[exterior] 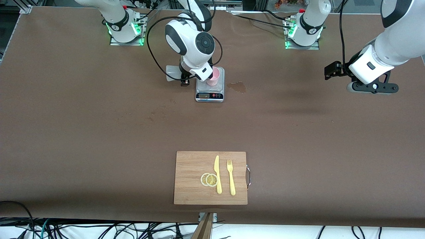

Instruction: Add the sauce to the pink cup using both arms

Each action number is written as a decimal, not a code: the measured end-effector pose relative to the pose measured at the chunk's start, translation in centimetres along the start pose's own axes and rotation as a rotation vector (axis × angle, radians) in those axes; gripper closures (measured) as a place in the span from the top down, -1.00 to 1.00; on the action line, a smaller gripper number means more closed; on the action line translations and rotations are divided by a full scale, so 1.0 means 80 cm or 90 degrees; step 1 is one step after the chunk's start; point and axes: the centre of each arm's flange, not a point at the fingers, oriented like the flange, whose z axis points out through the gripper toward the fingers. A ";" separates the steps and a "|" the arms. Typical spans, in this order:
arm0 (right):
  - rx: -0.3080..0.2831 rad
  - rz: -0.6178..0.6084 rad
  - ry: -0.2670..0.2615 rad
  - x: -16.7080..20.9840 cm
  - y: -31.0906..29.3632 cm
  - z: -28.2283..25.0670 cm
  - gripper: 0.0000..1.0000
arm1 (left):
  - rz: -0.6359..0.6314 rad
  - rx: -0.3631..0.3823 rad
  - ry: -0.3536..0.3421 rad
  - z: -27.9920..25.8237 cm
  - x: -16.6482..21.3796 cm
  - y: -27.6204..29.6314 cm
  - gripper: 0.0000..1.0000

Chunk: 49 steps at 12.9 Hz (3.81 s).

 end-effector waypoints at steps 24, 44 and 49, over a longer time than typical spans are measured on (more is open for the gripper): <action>0.161 0.041 0.386 -0.234 0.115 -0.046 -0.47 | 0.000 0.000 0.000 0.000 0.000 0.000 1.00; 0.001 -0.214 0.999 -0.548 0.168 0.377 -0.47 | 0.002 0.003 -0.032 0.008 -0.006 0.000 1.00; -0.011 -0.206 1.059 -0.478 0.181 0.411 -0.47 | 0.002 0.003 -0.032 0.008 -0.006 0.001 1.00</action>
